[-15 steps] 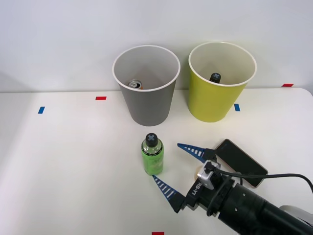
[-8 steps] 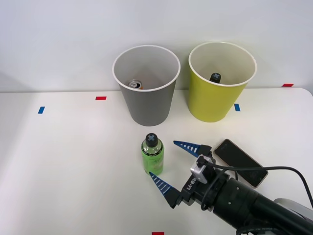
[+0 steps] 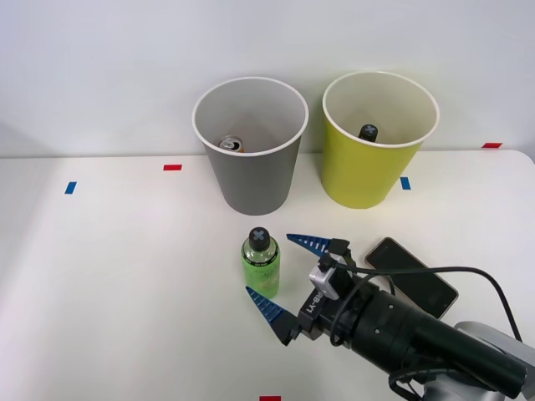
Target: Put cans in the gray bin, plastic bottles in the light green bin
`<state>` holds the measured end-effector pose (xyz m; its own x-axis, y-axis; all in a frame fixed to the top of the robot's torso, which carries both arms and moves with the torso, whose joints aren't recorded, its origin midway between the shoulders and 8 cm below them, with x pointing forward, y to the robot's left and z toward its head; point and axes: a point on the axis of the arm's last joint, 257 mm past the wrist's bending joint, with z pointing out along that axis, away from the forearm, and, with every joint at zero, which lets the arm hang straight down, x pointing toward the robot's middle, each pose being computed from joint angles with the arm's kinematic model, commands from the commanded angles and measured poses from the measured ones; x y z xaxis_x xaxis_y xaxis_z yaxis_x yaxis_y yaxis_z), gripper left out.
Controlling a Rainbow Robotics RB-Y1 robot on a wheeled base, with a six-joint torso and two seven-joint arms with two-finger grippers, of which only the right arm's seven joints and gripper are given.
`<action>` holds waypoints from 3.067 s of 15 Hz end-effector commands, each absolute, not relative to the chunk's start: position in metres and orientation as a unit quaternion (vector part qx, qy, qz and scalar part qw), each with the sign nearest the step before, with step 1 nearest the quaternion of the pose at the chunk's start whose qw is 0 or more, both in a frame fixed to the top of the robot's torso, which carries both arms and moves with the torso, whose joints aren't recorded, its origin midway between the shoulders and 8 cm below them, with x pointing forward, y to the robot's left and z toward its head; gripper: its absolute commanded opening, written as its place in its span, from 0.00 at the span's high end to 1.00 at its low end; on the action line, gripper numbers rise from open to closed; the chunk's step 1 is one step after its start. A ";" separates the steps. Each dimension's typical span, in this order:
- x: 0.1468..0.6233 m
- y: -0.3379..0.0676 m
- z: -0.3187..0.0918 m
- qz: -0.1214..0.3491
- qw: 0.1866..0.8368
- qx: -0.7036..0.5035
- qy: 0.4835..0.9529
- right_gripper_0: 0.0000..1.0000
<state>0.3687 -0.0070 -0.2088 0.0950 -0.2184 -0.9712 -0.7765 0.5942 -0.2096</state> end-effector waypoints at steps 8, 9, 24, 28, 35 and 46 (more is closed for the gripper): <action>0.382 0.001 -0.218 0.211 0.604 -0.401 0.656 0.00; 0.381 0.003 -0.217 0.214 0.604 -0.399 0.656 0.00; 0.397 0.007 -0.218 0.200 0.600 -0.393 0.667 0.00; 0.399 0.009 -0.219 0.194 0.598 -0.394 0.670 0.00; 0.401 0.006 -0.221 0.183 0.600 -0.398 0.669 0.94; 0.373 0.012 -0.216 0.223 0.608 -0.367 0.668 1.00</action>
<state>0.3809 0.0072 -0.2257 0.0036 -0.2481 -0.9687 -0.7554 0.6341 -0.1652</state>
